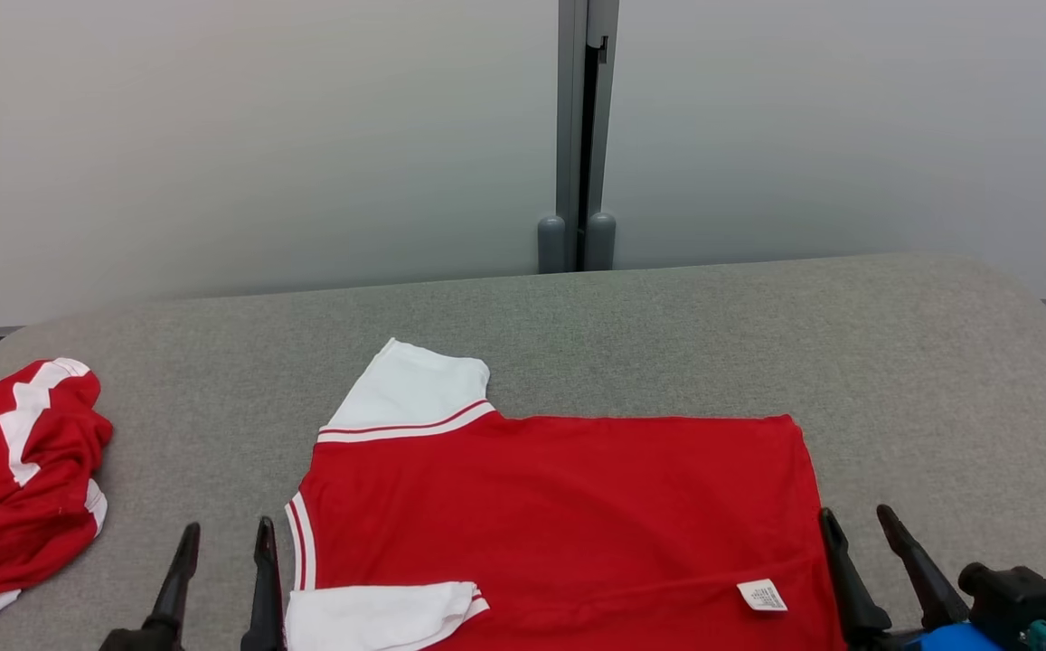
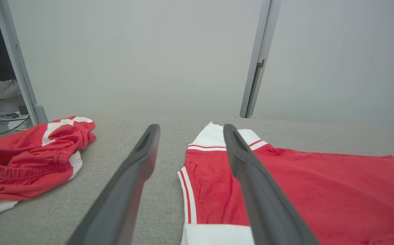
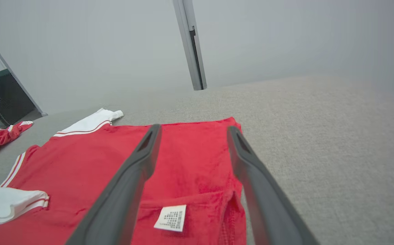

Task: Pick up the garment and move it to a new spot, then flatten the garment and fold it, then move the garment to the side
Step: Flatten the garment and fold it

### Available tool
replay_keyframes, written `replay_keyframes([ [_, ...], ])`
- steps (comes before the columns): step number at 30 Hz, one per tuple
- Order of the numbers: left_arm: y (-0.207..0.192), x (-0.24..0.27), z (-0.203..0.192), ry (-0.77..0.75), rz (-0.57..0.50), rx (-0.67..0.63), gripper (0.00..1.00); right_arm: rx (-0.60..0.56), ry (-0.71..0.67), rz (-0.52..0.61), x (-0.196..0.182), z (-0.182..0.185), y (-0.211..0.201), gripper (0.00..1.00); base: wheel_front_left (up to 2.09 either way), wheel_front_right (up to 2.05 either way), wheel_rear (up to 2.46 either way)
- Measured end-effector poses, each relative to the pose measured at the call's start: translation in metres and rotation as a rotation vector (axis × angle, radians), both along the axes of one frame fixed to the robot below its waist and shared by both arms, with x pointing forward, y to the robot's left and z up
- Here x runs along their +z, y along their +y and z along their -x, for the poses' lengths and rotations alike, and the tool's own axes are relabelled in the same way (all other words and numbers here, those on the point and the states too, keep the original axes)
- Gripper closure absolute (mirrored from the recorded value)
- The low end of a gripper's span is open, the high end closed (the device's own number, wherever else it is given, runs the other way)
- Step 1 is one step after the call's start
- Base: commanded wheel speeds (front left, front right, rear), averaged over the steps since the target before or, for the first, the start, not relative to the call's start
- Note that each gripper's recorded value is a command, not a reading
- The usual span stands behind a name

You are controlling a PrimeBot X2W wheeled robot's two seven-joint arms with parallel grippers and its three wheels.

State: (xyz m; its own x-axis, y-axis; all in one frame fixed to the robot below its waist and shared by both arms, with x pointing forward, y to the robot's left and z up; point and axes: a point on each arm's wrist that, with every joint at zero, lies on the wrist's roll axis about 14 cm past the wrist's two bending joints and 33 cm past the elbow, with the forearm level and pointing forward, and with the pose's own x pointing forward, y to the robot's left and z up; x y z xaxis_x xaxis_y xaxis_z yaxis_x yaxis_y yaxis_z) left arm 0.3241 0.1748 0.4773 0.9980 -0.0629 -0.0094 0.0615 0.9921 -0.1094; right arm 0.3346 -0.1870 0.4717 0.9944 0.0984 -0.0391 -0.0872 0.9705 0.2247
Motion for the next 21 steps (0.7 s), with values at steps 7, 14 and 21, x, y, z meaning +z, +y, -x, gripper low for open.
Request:
replay_keyframes([
  [7, 0.001, 0.029, -0.012, -0.097, -0.042, 0.003, 0.0, 0.018, -0.116, 0.014, 0.031, -0.011, 0.016, 0.0, 0.0, 0.0, 0.0],
  [14, 0.002, 0.04, -0.02, -0.132, -0.052, 0.006, 0.0, 0.028, -0.155, 0.018, 0.042, -0.014, 0.03, 0.0, 0.0, 0.0, 0.0],
  [21, 0.006, 0.028, -0.02, -0.093, -0.068, 0.019, 0.0, 0.053, -0.186, 0.048, 0.05, -0.011, 0.042, 0.0, 0.0, 0.0, 0.0],
])
